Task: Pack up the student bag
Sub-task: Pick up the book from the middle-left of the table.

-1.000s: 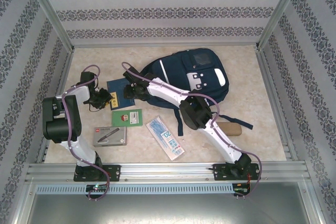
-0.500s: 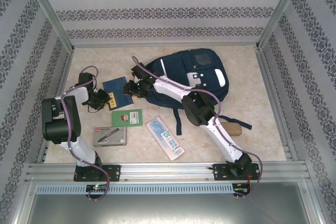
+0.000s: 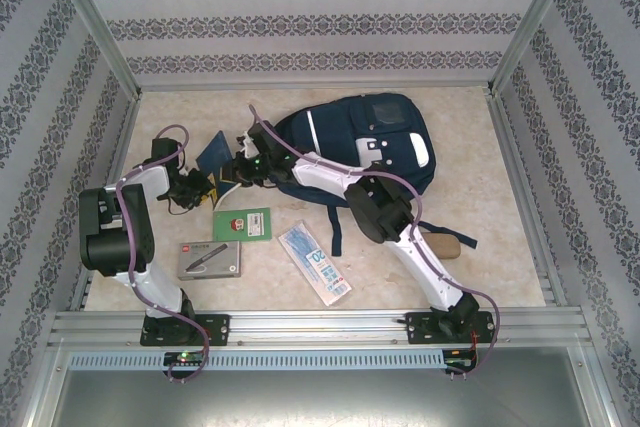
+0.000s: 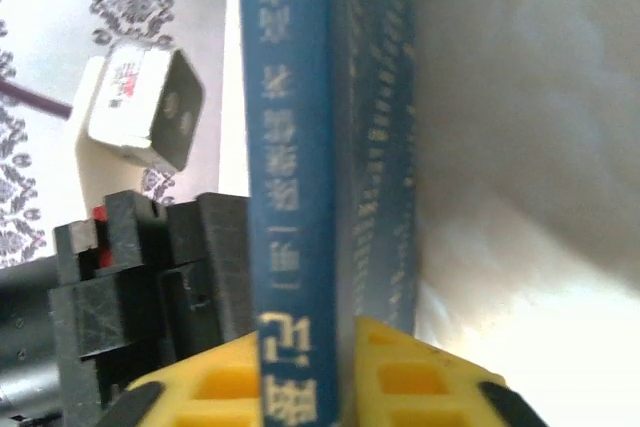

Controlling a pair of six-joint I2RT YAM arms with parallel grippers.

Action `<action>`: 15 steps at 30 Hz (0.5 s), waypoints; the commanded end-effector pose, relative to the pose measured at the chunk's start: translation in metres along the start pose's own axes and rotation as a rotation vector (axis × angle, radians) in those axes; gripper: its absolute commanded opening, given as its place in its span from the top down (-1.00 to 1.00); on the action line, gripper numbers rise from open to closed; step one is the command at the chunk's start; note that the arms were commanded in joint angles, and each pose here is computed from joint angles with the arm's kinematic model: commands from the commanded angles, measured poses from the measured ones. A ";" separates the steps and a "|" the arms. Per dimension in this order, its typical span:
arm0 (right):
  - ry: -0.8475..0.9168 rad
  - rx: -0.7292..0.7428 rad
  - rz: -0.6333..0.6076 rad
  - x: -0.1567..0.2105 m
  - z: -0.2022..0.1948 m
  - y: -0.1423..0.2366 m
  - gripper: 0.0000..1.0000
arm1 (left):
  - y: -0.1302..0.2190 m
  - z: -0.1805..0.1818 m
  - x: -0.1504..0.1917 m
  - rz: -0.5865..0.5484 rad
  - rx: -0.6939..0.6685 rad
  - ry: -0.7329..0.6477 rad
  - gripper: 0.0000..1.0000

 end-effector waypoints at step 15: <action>0.130 -0.184 -0.189 -0.045 0.097 0.133 1.00 | 0.070 -0.111 -0.020 -0.065 0.521 0.063 -0.53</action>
Point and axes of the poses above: each hand's point on the last joint's axis, 136 mm out from that joint toward the fingers, its own y axis back along the fingers, its own z axis along the line the jaws close on, x = y × z, the point moved 2 cm from there along y, back along the fingers, and after that the axes turned 2 degrees about -y, right-handed, at the moved point
